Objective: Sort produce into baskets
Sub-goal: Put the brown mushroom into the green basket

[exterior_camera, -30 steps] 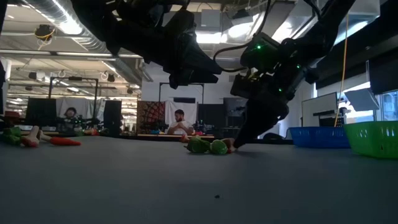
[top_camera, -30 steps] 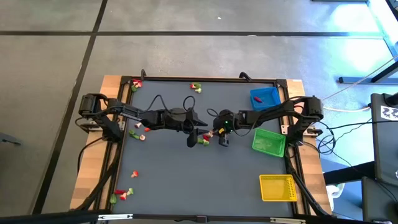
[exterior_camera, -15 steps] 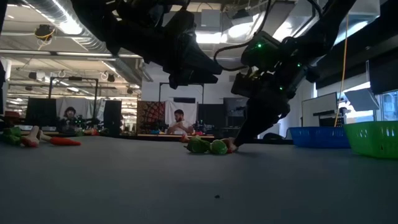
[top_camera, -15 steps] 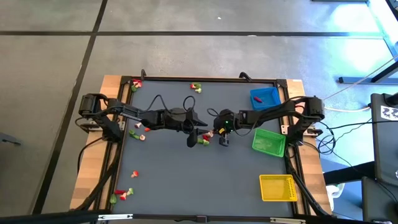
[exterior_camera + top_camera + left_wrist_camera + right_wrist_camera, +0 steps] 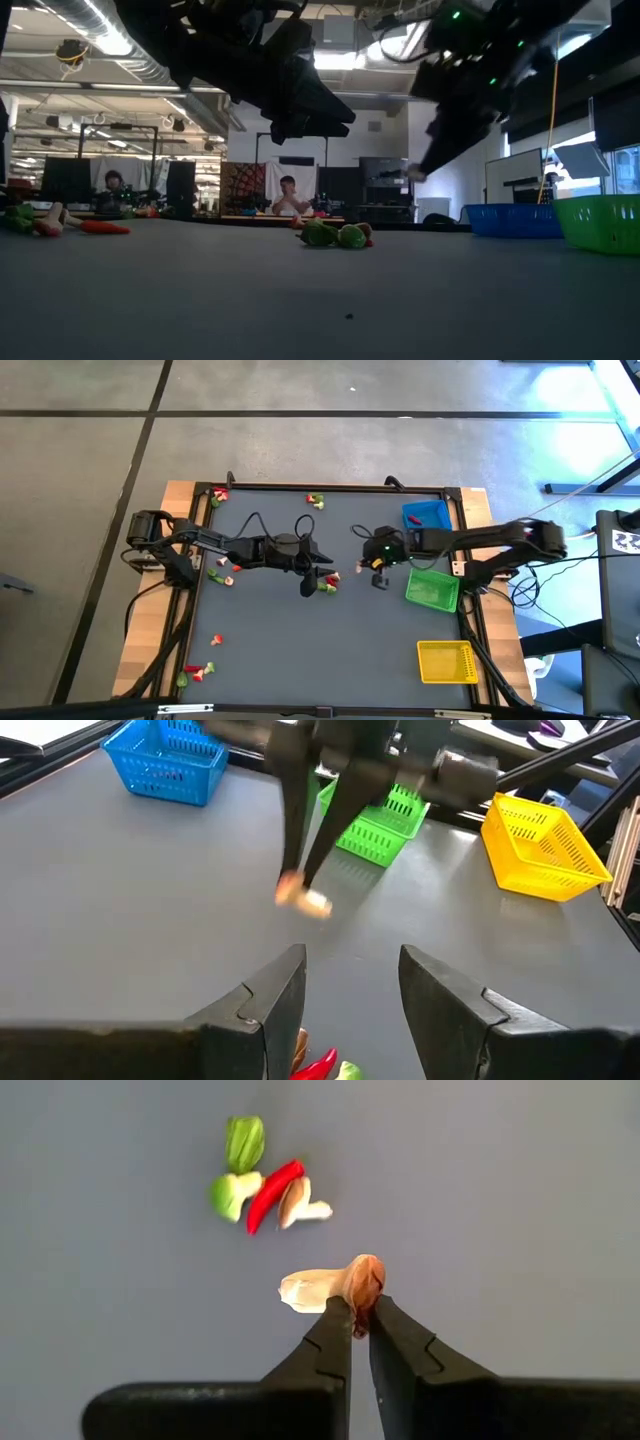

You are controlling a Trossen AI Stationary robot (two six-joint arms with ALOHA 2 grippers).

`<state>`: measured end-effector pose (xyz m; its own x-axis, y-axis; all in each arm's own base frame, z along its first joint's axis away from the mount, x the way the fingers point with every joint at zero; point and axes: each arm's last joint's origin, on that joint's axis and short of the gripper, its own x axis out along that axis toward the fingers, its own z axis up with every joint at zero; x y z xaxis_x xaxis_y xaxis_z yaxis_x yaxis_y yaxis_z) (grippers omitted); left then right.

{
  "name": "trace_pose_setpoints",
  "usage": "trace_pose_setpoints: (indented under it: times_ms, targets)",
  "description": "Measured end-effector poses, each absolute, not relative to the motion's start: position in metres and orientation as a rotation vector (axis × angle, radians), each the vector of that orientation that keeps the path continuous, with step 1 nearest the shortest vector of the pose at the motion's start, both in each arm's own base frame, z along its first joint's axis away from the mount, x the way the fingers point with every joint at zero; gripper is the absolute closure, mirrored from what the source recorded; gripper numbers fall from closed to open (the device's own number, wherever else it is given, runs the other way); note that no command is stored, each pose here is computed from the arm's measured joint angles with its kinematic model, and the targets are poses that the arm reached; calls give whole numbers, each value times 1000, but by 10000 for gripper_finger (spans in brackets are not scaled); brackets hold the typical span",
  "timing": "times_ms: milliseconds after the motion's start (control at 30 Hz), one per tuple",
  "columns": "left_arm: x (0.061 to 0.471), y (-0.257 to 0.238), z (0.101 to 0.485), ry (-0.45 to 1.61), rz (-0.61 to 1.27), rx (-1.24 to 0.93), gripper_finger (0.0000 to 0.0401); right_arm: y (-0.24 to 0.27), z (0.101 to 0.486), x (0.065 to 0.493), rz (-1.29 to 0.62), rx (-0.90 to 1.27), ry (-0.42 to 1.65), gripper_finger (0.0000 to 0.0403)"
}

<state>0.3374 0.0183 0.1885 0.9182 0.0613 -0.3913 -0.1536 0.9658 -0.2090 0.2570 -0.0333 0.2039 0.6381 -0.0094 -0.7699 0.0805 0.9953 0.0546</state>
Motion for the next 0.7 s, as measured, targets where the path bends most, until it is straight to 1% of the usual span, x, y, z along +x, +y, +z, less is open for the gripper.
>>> trace_pose_setpoints:
  times_ms: [333,700]
  targets:
    - [337,18,189,392,116,-240,244,-26,239,202,-127,185,947,379]
    - [337,18,189,392,116,-240,244,-18,252,141,-246,377,1109,379]
